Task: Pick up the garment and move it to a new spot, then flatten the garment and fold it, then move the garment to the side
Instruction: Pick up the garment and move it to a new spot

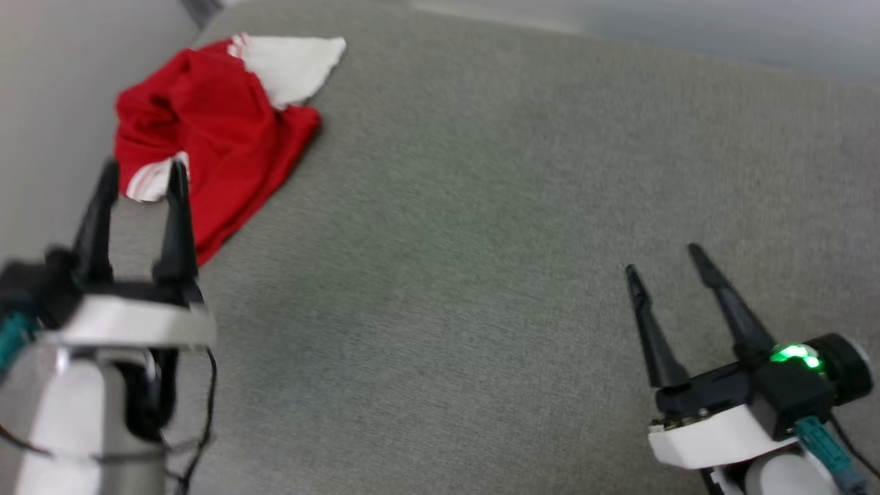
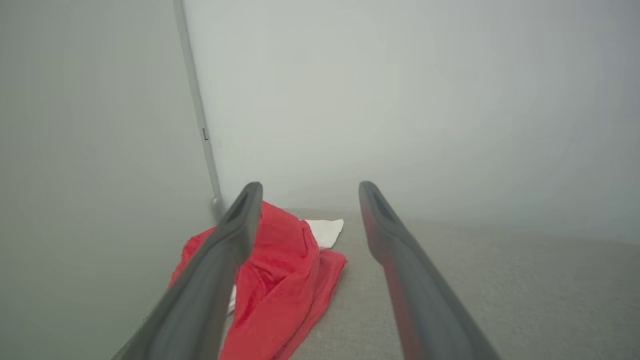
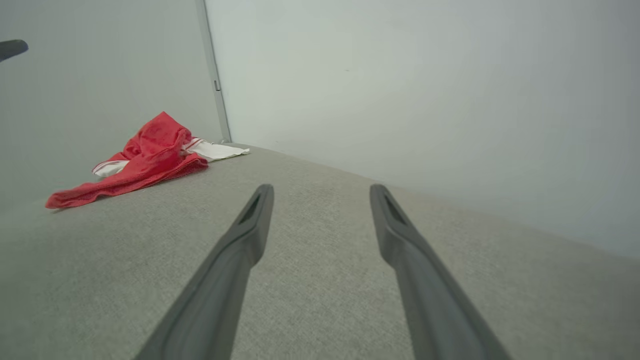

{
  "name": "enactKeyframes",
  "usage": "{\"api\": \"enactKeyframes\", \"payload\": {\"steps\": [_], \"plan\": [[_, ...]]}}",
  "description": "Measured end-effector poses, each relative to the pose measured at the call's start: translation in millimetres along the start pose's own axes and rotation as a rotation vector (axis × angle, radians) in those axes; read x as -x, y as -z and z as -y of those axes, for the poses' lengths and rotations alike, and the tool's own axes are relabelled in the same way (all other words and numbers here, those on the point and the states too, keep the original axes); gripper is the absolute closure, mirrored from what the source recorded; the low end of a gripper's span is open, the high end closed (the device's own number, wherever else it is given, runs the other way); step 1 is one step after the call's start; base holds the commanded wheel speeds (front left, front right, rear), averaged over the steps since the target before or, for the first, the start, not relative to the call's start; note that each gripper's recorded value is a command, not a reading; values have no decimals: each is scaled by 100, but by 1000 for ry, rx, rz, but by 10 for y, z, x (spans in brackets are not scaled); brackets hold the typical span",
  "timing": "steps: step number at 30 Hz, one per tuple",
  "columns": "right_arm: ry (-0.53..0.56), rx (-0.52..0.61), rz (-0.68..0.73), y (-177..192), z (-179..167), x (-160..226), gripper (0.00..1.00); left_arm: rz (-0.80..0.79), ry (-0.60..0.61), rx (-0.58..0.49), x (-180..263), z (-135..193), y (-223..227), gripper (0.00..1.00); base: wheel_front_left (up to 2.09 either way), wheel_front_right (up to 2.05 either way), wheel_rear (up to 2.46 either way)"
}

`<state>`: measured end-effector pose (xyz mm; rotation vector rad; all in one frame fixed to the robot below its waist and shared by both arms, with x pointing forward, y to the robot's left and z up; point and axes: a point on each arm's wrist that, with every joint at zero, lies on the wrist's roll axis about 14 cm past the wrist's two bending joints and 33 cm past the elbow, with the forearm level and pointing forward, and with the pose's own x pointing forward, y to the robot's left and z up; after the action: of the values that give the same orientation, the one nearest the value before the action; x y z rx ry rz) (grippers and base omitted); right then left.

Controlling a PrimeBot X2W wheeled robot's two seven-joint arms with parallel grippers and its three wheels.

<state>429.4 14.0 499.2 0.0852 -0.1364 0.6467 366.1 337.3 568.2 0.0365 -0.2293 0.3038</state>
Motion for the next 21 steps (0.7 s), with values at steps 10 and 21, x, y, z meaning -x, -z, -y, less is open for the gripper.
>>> {"api": "enactKeyframes", "payload": {"steps": [10,21], "plan": [[64,20,-84,520,471,17,0,-362,137,-33,-1121,-31,777,0,0,0,0],[77,5,-173,985,617,130,0,-946,35,85,-1222,-233,1939,0,0,0,0]]}}
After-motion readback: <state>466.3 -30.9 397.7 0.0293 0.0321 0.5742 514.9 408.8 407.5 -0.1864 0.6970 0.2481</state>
